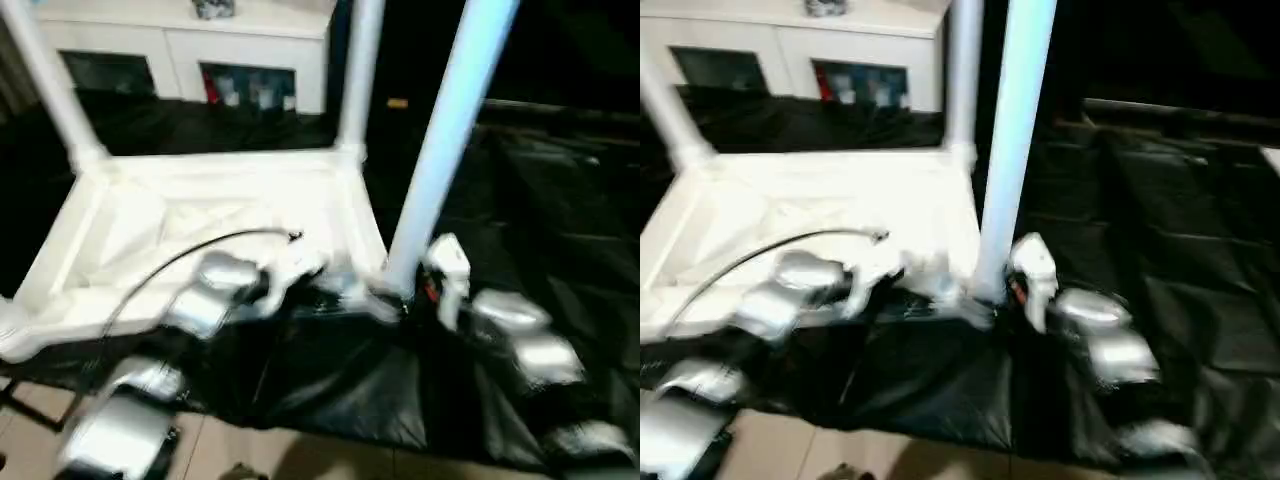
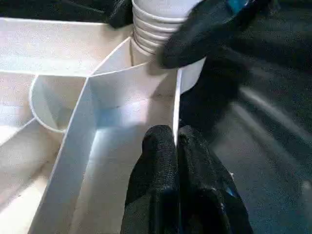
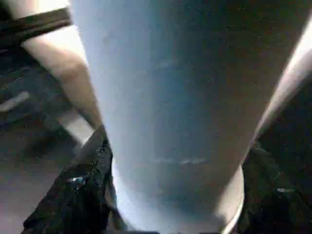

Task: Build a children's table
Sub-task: Rotate leg to tighten

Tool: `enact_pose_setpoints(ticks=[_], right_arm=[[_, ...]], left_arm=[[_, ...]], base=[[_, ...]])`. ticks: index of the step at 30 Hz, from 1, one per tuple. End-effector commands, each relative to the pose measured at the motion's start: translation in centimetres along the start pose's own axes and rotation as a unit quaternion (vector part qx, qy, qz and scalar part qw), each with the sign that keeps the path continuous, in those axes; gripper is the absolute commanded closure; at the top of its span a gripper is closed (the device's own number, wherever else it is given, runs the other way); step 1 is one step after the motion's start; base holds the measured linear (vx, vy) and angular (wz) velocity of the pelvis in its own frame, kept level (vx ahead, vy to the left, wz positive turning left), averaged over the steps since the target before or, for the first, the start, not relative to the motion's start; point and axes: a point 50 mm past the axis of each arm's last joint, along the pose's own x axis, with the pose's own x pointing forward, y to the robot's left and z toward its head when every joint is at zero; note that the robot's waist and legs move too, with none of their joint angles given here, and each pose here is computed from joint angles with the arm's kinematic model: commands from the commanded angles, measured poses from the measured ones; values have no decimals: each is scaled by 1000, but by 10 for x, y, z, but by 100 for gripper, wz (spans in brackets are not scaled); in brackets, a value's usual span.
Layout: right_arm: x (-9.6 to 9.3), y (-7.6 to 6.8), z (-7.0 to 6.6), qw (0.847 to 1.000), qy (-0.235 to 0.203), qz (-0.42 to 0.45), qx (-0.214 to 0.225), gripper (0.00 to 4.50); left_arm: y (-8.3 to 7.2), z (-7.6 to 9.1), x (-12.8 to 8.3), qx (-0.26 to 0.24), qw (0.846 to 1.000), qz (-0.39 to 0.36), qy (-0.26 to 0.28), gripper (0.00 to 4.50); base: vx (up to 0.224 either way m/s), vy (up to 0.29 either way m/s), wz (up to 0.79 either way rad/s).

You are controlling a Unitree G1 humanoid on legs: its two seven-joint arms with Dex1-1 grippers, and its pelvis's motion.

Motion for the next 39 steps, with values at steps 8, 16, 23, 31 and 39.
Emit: enact_pose_setpoints(ticks=[8,16,23,31,39], right_arm=[[49,38,-16,993,30,-98,52,176],[48,36,-2,997,-17,-60,34,80],[25,28,-5,998,-2,63,-24,71],[-10,29,-8,968,37,244,-39,71],[-24,27,-5,951,57,302,-44,120]], left_arm=[[-1,28,38,-1,993,114,-30,450],[-10,23,33,18,998,46,-46,450],[-16,12,14,41,997,-46,-49,450],[-18,5,-6,38,991,-123,-35,450],[-17,-1,-24,37,984,-173,-15,450]], base=[[0,0,0],[0,0,0],[0,0,0],[0,0,0],[0,0,0]])
